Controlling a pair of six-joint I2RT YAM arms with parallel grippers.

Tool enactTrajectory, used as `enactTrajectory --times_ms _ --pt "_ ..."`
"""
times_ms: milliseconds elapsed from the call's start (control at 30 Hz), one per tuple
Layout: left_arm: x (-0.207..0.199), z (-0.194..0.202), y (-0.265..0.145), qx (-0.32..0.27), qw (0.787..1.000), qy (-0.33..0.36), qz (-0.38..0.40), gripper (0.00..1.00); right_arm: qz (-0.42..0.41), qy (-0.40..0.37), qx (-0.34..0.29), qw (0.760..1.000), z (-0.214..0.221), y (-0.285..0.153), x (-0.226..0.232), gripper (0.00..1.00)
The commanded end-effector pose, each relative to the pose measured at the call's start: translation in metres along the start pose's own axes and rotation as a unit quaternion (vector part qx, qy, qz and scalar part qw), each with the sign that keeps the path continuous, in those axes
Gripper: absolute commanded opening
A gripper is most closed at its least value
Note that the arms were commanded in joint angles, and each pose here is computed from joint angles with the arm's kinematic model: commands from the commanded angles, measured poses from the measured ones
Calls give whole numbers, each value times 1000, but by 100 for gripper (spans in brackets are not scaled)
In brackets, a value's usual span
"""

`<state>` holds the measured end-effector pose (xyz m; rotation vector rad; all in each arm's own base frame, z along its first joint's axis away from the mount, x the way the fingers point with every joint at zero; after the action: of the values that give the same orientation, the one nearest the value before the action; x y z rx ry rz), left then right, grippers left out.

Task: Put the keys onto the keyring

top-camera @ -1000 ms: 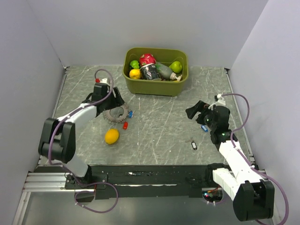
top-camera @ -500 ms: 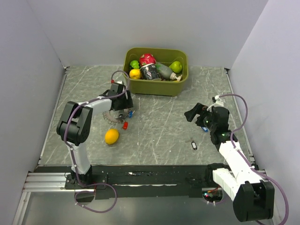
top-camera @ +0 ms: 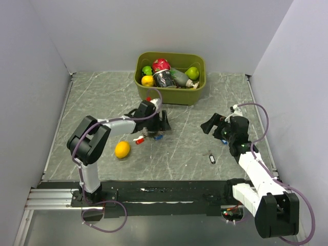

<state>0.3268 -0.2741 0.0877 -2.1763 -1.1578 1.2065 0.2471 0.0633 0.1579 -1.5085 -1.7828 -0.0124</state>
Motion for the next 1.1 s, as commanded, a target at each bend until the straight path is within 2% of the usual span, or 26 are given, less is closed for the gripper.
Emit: enactTrajectory --times_ms 0,100,267,400,600,767,867,1067 --pt "-58 -34 -40 -70 988 16 136 84 -16 -10 1 1000 -4 2 5 100" --pt "-63 -47 -62 -106 987 26 120 86 -15 -12 10 1000 -3 4 5 100" --pt "-52 -65 -104 -173 983 40 44 93 -28 -24 24 999 -5 8 13 100" --pt "-25 -64 -124 -177 984 16 -1 94 -42 -32 38 998 0 15 23 100" --pt "42 -52 -141 -166 983 -67 -43 93 -38 -86 90 992 15 32 52 100" --pt "63 -55 -120 -114 987 -77 -80 93 -16 -111 135 984 26 42 66 100" --pt "61 -58 -99 -80 992 -77 -57 91 -19 -107 140 984 33 44 65 100" --pt "55 -56 -60 -32 995 -54 -74 91 -8 -110 149 983 39 37 60 100"
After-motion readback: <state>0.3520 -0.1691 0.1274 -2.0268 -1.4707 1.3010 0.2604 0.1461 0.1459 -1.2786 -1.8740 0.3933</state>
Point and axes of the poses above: each gripper's point midway between its finger pads, its own y axis out along the fingers, its own x axis along the line the jaws close on, z = x × y, the point moved 6 cm from there along -y, back along the fingers, and after that the axes turned 2 degrees about y, right-handed, at the moved point
